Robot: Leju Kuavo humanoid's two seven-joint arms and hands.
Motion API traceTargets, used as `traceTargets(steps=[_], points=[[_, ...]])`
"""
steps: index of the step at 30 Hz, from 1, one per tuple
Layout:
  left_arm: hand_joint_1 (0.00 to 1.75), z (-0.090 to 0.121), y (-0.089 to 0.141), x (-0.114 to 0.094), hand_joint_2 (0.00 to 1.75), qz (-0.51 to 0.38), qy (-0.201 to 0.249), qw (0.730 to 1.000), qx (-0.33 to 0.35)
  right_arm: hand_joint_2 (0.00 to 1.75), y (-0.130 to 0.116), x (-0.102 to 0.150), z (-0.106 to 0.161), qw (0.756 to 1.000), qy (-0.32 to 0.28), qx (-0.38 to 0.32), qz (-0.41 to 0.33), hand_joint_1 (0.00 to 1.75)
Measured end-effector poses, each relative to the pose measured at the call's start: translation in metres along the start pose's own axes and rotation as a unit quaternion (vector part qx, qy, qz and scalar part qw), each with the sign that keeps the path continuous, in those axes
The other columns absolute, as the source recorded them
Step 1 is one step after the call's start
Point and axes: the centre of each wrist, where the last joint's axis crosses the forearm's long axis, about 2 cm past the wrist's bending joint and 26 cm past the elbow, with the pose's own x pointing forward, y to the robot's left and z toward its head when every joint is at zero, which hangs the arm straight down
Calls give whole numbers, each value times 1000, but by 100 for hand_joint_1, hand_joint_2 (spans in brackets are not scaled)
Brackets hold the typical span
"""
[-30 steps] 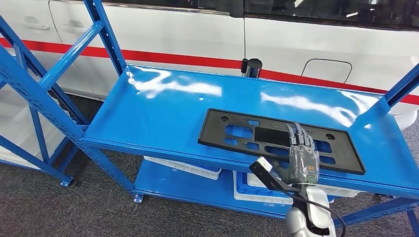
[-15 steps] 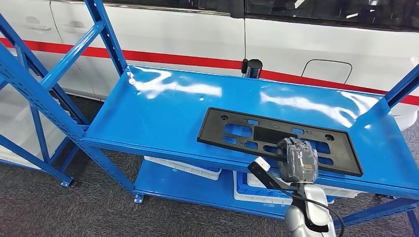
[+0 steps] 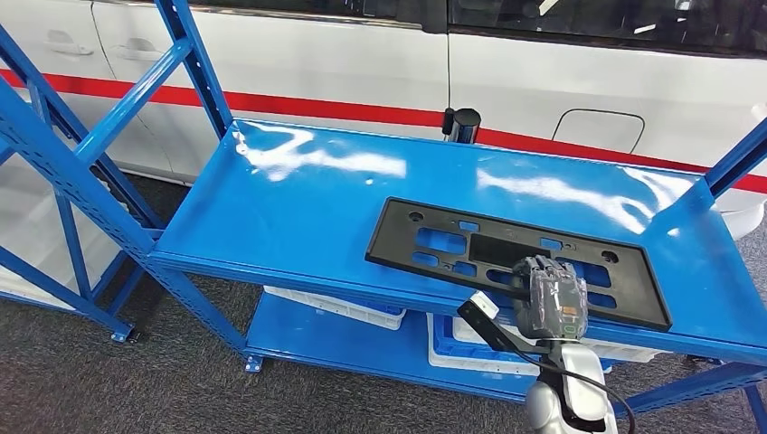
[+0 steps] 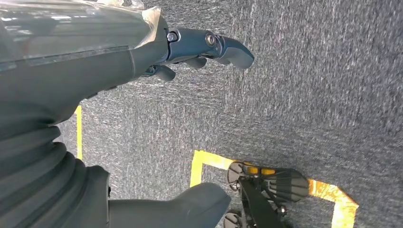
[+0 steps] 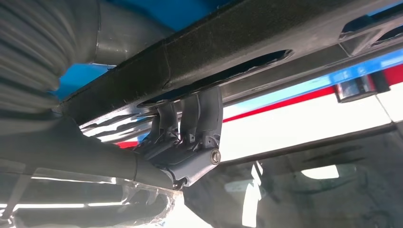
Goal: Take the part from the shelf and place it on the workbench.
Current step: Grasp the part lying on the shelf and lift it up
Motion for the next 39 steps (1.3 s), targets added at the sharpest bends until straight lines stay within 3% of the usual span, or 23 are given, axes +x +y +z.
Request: traceTargets(steps=[8, 22, 39], points=[[0, 0, 2, 0, 175, 1, -4, 1000, 11, 175, -4, 2, 9, 998, -6, -60, 27, 175], [0, -1, 6, 1, 175, 2, 11, 999, 38, 175, -60, 19, 19, 972, -37, -228, 39, 175], [0, 0, 5, 0, 175, 27, 17, 998, 51, 175, -80, 30, 28, 961, -58, -269, -19, 175]])
